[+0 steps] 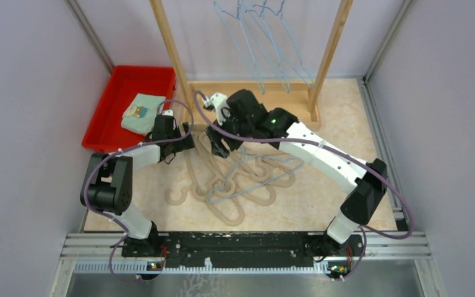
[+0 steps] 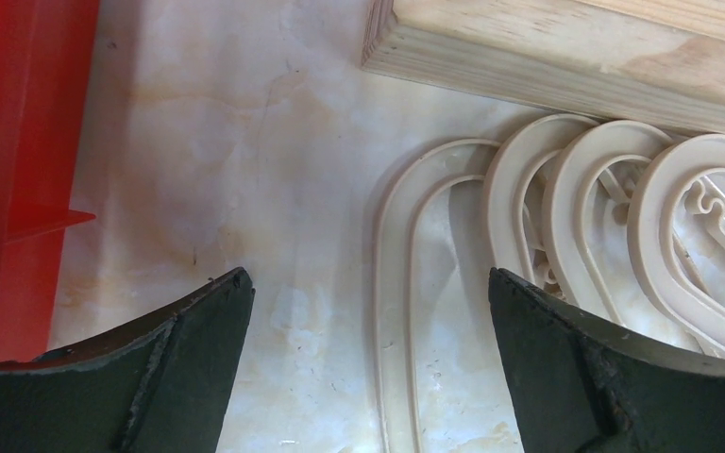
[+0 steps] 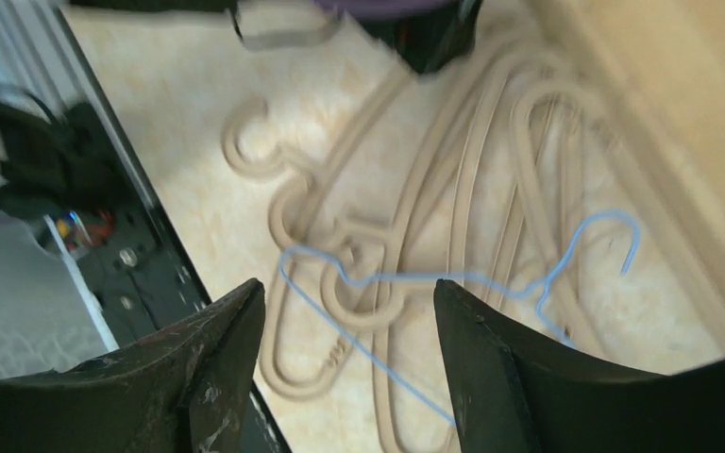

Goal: Organize the hangers

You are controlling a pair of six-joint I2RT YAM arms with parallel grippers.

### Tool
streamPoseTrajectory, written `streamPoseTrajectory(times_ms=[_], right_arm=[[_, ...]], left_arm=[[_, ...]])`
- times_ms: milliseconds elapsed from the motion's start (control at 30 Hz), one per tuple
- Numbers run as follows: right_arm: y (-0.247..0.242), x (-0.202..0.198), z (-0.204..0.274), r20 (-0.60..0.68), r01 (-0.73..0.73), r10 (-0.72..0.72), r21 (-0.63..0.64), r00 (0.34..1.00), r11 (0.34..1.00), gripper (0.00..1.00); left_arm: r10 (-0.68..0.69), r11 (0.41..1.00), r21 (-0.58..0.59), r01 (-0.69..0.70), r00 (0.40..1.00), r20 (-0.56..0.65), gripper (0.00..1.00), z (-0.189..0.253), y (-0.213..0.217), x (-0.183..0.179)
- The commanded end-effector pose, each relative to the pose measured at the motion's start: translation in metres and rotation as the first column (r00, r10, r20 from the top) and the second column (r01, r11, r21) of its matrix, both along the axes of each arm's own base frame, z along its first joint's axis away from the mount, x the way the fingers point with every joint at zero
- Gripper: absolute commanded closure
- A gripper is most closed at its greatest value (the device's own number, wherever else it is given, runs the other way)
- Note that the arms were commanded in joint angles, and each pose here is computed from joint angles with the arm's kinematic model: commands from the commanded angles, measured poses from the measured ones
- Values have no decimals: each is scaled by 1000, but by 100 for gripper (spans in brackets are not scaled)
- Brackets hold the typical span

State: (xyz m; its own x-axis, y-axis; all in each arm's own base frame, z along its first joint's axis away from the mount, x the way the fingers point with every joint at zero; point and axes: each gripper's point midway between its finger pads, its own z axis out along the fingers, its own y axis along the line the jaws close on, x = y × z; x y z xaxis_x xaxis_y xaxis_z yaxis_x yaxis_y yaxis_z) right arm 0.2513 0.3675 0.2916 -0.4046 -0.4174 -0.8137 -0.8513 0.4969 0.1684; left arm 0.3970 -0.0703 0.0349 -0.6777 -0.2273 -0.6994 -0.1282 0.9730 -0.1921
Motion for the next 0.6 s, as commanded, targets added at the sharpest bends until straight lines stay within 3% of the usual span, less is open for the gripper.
streamPoseTrajectory(times_ms=[0,133,267,400,567], right_arm=[[-23,-4,-64,-16,30,-34,-178,999,984,34],[-37,-8,-106,-99,92,-119,-240,988,966,35],[-44,2,-122,-153,212,-247,-215,957,953,36],[-62,20,-116,-94,347,-373,-213,923,913,36],[-99,37,-92,-42,497,-509,-156,860,853,35]], left_arm=[[5,1000,-10,-5,1000,19,0,6,1,-3],[-10,1000,-15,10,1000,17,0,6,-1,-3],[-241,964,-100,247,968,73,1,21,-40,-6],[-492,838,-161,521,849,190,0,58,-97,-31],[-695,676,-126,726,685,217,3,84,-152,-76]])
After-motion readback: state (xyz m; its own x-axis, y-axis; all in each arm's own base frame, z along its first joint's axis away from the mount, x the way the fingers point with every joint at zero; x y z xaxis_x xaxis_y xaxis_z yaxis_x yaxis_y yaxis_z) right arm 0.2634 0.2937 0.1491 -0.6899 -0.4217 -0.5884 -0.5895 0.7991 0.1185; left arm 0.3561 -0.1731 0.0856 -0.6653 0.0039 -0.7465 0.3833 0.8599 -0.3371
